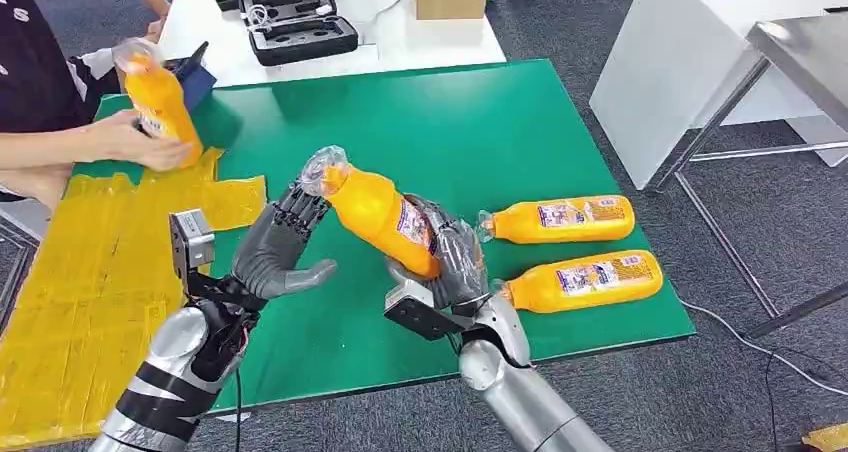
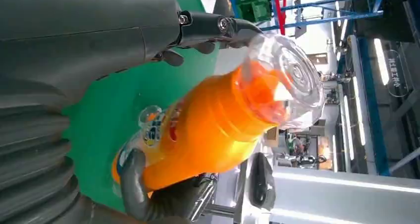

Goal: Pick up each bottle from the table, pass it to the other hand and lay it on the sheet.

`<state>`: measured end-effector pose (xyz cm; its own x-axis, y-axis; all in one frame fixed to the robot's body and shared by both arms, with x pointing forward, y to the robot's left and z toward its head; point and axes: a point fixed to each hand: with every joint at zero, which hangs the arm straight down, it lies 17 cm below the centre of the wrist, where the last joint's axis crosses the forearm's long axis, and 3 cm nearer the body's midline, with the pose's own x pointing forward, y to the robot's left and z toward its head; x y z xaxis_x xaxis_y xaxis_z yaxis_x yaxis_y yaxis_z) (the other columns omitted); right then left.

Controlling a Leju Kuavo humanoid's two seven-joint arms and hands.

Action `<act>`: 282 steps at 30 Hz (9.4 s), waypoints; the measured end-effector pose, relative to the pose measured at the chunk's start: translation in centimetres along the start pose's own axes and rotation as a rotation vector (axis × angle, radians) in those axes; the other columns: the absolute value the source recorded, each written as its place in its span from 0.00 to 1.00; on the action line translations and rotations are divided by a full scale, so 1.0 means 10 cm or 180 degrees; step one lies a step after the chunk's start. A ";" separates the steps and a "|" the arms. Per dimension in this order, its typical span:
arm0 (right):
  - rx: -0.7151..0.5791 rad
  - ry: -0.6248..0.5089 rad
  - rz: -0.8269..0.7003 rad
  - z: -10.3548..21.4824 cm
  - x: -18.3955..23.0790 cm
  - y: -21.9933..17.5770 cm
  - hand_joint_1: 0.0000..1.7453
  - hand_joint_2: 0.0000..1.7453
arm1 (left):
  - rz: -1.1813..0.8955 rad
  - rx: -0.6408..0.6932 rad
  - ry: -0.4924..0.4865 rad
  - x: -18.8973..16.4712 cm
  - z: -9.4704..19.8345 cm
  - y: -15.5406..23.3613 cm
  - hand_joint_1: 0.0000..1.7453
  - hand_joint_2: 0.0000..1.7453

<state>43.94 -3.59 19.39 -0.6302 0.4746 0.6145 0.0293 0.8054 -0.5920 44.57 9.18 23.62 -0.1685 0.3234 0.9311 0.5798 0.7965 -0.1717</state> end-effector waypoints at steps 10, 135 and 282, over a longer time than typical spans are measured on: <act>0.0281 -0.0451 0.0386 0.09 0.42 0.50 1.00 1.00 | 0.0079 0.0003 0.0078 -0.09 0.01 0.02 0.00 1.00; -0.1755 0.0025 0.0033 0.24 0.38 -2.03 0.00 1.00 | -0.5723 0.0356 0.2581 -1.51 0.88 2.52 1.00 1.00; 0.2701 0.2377 0.3137 1.22 -3.42 -1.60 1.00 1.00 | -0.0809 0.1139 -0.0248 -0.07 0.61 1.08 0.00 1.00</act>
<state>55.58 -37.06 1.52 -0.0880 0.9674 -0.2376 -0.4167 -0.2524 -0.8733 46.10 20.68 19.12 -0.3377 0.1211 0.9334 0.2021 0.9779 -0.0538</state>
